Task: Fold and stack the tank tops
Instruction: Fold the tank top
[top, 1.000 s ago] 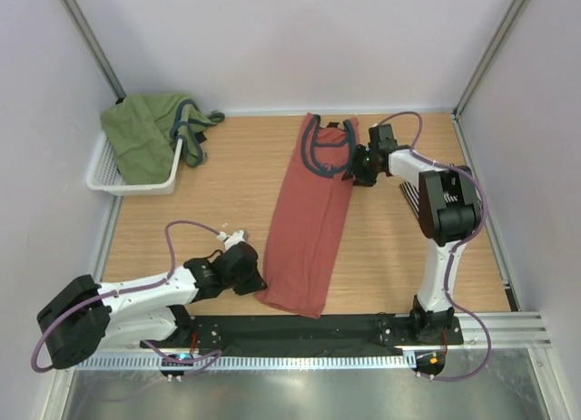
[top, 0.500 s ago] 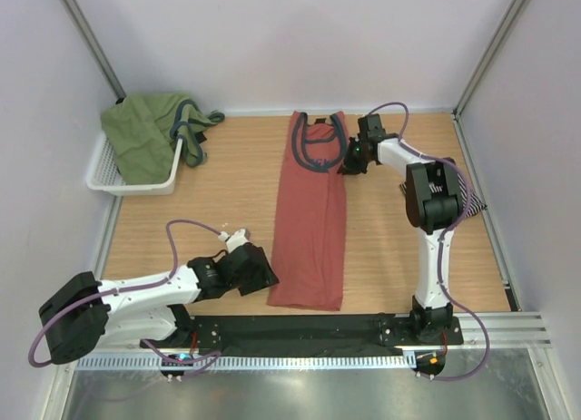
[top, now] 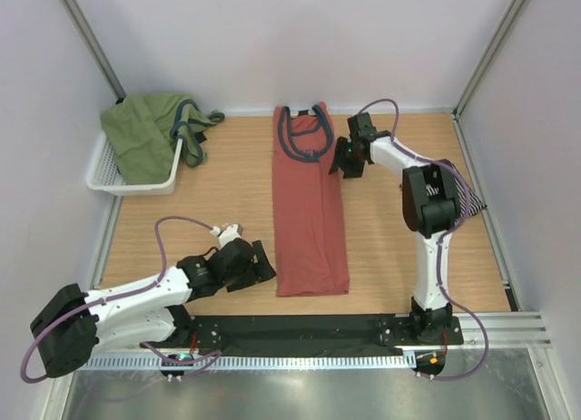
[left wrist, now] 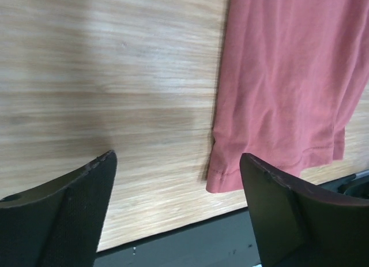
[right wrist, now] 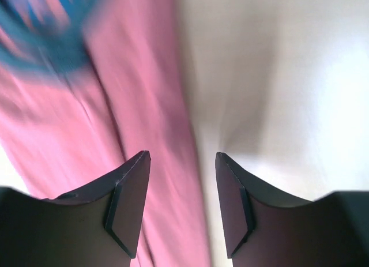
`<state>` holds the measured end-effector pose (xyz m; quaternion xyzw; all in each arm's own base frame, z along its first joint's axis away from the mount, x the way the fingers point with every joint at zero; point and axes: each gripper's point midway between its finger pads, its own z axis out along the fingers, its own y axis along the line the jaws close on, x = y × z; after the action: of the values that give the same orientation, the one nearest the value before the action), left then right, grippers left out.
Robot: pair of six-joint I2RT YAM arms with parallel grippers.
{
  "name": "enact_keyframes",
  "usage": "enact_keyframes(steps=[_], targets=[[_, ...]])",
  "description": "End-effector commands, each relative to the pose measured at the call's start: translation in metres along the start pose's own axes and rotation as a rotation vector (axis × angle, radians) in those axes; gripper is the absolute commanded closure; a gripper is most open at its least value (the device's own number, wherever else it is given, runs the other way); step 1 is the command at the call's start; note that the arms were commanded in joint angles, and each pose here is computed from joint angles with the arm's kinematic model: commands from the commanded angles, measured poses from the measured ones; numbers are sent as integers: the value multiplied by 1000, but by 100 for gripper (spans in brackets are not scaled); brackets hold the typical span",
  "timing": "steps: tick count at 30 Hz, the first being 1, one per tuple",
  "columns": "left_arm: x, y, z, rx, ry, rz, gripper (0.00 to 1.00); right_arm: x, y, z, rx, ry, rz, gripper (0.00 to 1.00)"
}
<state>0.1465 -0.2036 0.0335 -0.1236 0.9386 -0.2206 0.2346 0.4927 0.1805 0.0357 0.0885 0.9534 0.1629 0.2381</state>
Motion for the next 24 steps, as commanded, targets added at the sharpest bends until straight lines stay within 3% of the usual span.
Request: enact_keyframes(steps=[1, 2, 3, 8, 13, 18, 24], targets=[[-4, 13, -4, -34, -29, 53, 7, 1, 7, -75, 15, -105, -73, 44], [-5, 13, -4, -31, -30, 54, 4, 34, -10, -73, 56, -54, -82, 44], [-4, 13, -5, -30, -27, 53, 0, 37, 4, -101, 21, -105, -109, 44], [4, 9, -7, 11, 9, 29, 1, 147, -25, -135, 33, -3, -146, 45], [13, 2, -12, 59, 35, 17, 17, 240, -38, -164, -18, 91, -110, 48], [21, -9, -17, 92, 37, 25, 19, 291, -31, -186, -68, 121, -115, 46], [27, -25, -16, 126, 48, 26, 21, 325, -36, -178, -6, 170, -140, 52]])
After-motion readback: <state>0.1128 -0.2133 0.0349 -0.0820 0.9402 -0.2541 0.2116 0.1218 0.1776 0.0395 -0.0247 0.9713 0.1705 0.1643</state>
